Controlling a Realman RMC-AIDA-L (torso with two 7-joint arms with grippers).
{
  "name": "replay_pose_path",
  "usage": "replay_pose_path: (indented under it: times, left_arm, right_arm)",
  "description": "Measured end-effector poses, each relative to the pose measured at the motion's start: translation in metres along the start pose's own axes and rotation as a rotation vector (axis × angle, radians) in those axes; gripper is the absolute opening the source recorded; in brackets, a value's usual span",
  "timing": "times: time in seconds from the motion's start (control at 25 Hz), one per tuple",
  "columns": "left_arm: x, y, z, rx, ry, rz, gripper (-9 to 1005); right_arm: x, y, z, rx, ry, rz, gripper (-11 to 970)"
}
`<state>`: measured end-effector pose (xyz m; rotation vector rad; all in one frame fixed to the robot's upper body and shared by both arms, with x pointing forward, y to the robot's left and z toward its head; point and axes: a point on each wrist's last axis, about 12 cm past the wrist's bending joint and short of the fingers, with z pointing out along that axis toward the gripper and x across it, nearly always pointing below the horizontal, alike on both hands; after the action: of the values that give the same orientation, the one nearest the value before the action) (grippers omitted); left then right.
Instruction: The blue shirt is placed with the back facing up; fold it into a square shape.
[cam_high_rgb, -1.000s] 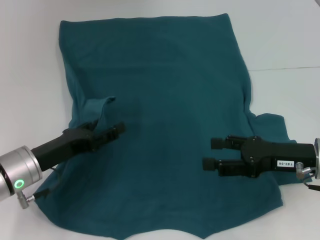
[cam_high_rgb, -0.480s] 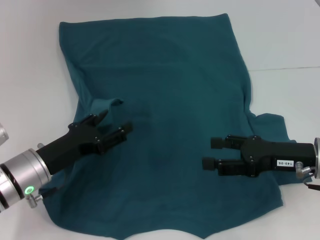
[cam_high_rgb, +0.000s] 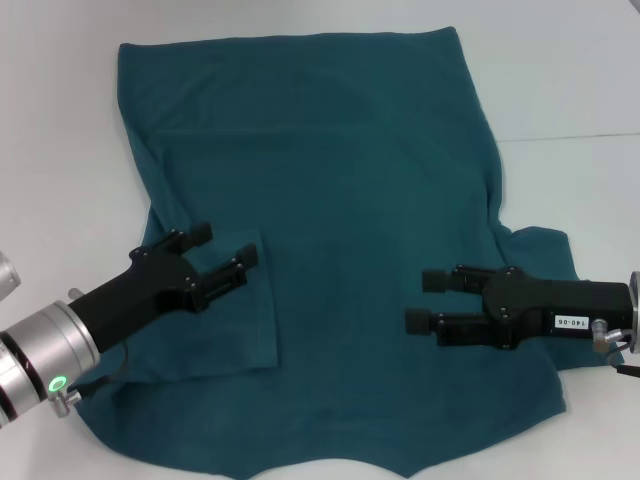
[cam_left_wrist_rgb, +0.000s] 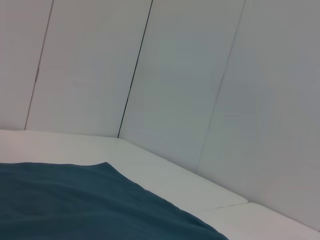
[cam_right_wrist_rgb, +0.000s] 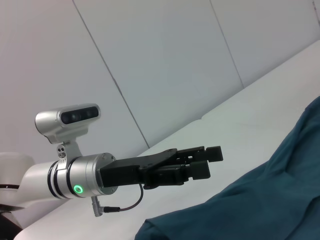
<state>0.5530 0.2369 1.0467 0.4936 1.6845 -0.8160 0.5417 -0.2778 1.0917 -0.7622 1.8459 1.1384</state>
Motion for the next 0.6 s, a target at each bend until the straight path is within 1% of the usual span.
replay_pose_path:
  times: [0.2,0.32,0.44,0.6]
  left_arm:
    - [-0.001,0.002,-0.005,-0.017,-0.025,-0.015,847]
    - [-0.005,0.004,-0.009,-0.021,-0.063,-0.063,852]
    - [-0.011,0.006,-0.011,-0.012,-0.072,-0.116,856]
    - [-0.014,0.009,-0.011,-0.014,-0.072,-0.141,861]
  right_arm:
    - [-0.001,-0.001,-0.001,0.005,-0.012,0.0,916]
    - [-0.003,-0.002,-0.004,0.018,-0.034,0.012,916]
    - [-0.005,-0.004,-0.009,0.035,-0.05,0.034,915]
    - [-0.008,-0.008,-0.018,0.061,-0.074,0.07,915]
